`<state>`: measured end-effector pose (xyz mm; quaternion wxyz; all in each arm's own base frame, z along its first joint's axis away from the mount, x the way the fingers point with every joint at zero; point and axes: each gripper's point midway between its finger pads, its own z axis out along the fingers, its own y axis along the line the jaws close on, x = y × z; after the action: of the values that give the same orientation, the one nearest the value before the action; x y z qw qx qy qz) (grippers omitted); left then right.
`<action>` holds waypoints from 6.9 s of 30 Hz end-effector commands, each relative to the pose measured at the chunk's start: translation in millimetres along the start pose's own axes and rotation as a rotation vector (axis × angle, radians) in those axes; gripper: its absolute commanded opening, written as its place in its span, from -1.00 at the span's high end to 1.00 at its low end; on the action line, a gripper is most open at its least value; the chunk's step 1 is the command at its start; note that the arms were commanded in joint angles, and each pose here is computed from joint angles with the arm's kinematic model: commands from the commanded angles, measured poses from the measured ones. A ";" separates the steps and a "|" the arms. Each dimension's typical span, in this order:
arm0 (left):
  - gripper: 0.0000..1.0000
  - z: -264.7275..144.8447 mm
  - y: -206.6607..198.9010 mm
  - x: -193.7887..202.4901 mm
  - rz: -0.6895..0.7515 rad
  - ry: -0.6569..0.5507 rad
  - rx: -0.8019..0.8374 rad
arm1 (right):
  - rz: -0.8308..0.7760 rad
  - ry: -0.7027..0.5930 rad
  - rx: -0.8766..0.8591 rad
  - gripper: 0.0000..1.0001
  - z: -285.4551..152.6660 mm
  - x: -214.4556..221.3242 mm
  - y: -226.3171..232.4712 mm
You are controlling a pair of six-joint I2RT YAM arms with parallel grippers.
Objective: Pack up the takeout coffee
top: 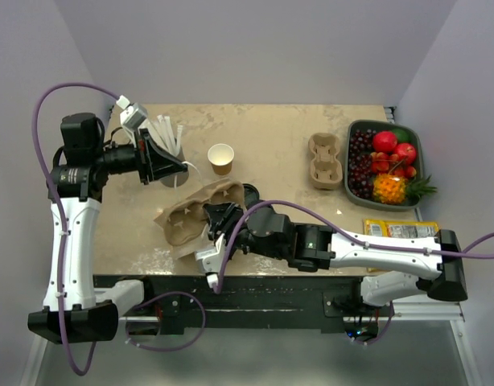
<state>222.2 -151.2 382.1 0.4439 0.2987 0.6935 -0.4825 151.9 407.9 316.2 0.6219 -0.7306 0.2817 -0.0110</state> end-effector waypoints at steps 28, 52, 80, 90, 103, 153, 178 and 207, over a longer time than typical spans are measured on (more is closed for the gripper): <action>1.00 -4.5 -9.5 2.2 0.057 0.011 0.028 | 0.055 -0.205 -0.213 1.00 -6.3 -36.7 15.3; 1.00 -8.4 -12.9 9.9 0.080 0.068 0.029 | 0.026 -0.156 -0.277 1.00 7.7 2.7 23.5; 1.00 -5.8 -7.5 5.5 0.075 0.074 0.057 | -0.202 0.022 -0.303 1.00 24.2 38.8 27.5; 1.00 -4.3 -9.4 6.4 0.055 0.072 0.070 | -0.237 0.117 -0.338 1.00 45.8 46.0 38.1; 1.00 -3.8 -2.4 13.8 0.052 0.092 0.050 | -0.232 0.195 -0.259 1.00 27.6 57.0 20.1; 1.00 -0.8 8.3 19.0 0.039 0.113 0.032 | -0.235 0.340 -0.259 1.00 30.8 85.5 19.9; 1.00 3.7 10.8 9.6 -0.011 0.087 0.050 | -0.231 0.341 -0.220 1.00 24.6 87.4 13.2; 1.00 14.8 19.5 -3.3 -0.133 -0.093 0.025 | -0.315 0.282 -0.227 1.00 50.1 46.2 9.5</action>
<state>244.8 -153.3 351.5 0.4054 0.2451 0.7126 -0.5174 209.8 422.4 256.0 0.4540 -0.8374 0.2326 -0.1963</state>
